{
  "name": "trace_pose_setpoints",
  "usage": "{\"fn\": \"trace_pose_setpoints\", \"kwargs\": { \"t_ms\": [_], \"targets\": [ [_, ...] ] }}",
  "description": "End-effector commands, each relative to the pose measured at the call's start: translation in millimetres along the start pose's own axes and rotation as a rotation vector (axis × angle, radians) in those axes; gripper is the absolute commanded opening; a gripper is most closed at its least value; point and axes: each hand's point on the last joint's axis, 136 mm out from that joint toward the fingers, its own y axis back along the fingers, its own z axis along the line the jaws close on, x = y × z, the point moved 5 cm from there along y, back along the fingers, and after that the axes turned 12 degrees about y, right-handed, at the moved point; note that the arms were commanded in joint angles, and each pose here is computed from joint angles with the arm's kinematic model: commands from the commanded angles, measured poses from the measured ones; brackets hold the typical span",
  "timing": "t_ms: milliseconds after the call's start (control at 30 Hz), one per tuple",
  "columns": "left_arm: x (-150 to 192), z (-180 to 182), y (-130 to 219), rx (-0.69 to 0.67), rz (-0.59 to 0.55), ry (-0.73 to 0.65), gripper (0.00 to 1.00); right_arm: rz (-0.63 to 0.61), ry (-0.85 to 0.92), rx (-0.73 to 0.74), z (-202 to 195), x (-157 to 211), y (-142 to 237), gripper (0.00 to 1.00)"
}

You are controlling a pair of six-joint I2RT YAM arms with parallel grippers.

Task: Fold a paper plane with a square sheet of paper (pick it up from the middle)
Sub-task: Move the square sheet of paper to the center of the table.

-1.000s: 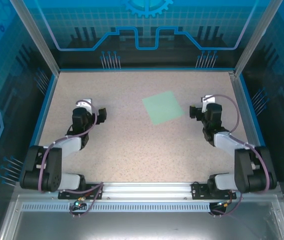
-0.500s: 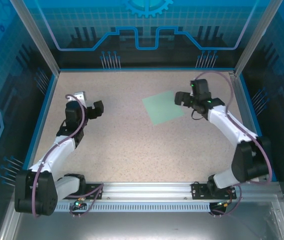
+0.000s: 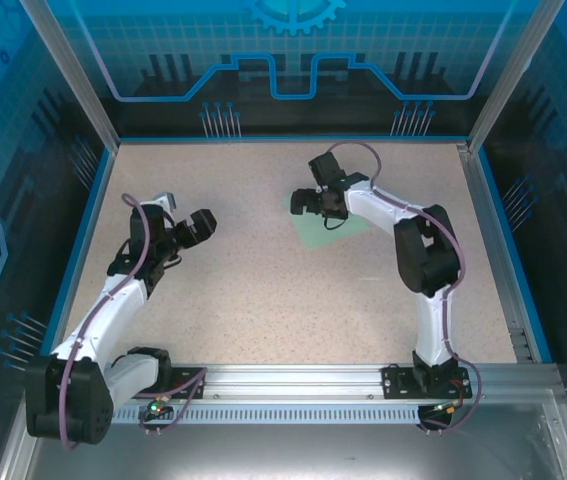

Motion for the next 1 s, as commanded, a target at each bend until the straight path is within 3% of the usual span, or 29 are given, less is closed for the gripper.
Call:
{"fn": "trace_pose_setpoints", "kwargs": {
  "t_ms": [0, 367, 633, 867, 967],
  "targets": [
    [2.5, -8.8, 5.2, 0.020, 0.045, 0.022, 0.99, 0.072, -0.052, 0.014, -1.1, 5.0, -16.0, 0.99],
    [5.1, -3.2, 5.0, 0.008, 0.031, 0.039, 0.99, 0.218, -0.125, -0.014, 1.5, 41.6, -36.0, 0.99],
    [9.6, 2.7, 0.1, 0.001, 0.033, 0.061, 0.98, 0.286, -0.076, 0.049, 26.0, 108.1, -17.6, 0.99],
    [12.6, 6.6, -4.2, -0.012, 0.037, 0.037, 0.99, 0.410, -0.020, 0.114, 56.3, 203.9, 14.3, 0.99],
    [13.0, 8.3, -5.2, -0.024, 0.037, 0.031, 0.99, 0.429, 0.011, 0.082, 73.4, 217.1, 27.0, 0.99]
  ]
}}
